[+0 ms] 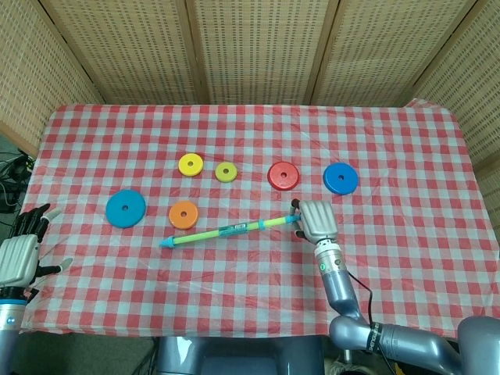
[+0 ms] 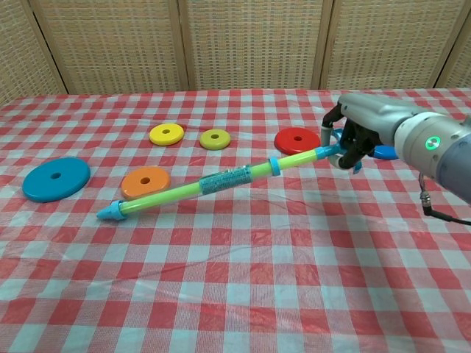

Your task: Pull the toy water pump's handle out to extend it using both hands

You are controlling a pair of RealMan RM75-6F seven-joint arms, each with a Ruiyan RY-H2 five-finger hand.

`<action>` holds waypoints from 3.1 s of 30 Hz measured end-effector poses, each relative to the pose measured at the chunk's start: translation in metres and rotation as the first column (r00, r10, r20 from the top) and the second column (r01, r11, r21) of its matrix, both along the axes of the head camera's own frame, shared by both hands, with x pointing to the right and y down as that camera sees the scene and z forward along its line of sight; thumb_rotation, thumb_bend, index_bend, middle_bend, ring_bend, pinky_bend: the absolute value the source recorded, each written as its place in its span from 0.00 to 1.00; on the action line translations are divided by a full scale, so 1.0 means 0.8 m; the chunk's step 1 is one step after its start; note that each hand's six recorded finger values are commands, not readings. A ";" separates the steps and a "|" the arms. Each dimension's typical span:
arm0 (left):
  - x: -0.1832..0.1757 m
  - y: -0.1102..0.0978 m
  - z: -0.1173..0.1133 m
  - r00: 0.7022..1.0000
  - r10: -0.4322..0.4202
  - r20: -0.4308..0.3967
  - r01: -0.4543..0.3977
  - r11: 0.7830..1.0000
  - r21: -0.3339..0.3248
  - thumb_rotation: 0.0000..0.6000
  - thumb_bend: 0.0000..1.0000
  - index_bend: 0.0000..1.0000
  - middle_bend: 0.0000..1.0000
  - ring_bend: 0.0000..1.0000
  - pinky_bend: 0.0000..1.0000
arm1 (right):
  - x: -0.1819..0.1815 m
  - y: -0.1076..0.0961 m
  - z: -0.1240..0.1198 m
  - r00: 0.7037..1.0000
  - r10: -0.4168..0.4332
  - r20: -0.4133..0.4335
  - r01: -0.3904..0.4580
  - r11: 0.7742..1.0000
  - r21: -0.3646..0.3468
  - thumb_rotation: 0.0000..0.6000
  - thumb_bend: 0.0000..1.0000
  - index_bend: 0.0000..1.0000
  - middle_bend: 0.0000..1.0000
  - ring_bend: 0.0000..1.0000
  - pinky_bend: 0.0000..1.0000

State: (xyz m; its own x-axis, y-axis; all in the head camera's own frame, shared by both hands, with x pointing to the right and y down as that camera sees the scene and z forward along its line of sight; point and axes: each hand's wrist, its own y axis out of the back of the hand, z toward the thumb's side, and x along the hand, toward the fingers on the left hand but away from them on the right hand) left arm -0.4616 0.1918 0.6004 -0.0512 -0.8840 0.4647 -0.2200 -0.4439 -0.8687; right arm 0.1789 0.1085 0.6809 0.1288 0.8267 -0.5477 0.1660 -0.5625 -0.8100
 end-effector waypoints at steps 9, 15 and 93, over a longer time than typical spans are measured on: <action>0.032 -0.050 -0.001 1.000 0.020 -0.017 -0.020 1.000 0.009 1.00 0.15 0.24 0.00 0.00 0.00 | 0.013 -0.036 -0.018 0.999 0.051 -0.006 -0.051 0.999 0.007 1.00 0.62 0.81 1.00 1.00 0.66; 0.068 -0.096 0.001 0.998 0.055 -0.019 -0.054 0.998 0.016 1.00 0.24 0.33 0.00 0.00 0.00 | 0.026 -0.064 -0.031 0.994 0.105 -0.014 -0.105 0.994 0.021 1.00 0.62 0.81 1.00 1.00 0.66; 0.326 -0.193 0.080 0.967 0.235 -0.096 -0.246 0.962 -0.119 1.00 0.36 0.55 0.00 0.00 0.00 | 0.085 -0.087 -0.072 0.981 0.193 0.021 -0.193 0.981 -0.011 1.00 0.62 0.81 1.00 1.00 0.67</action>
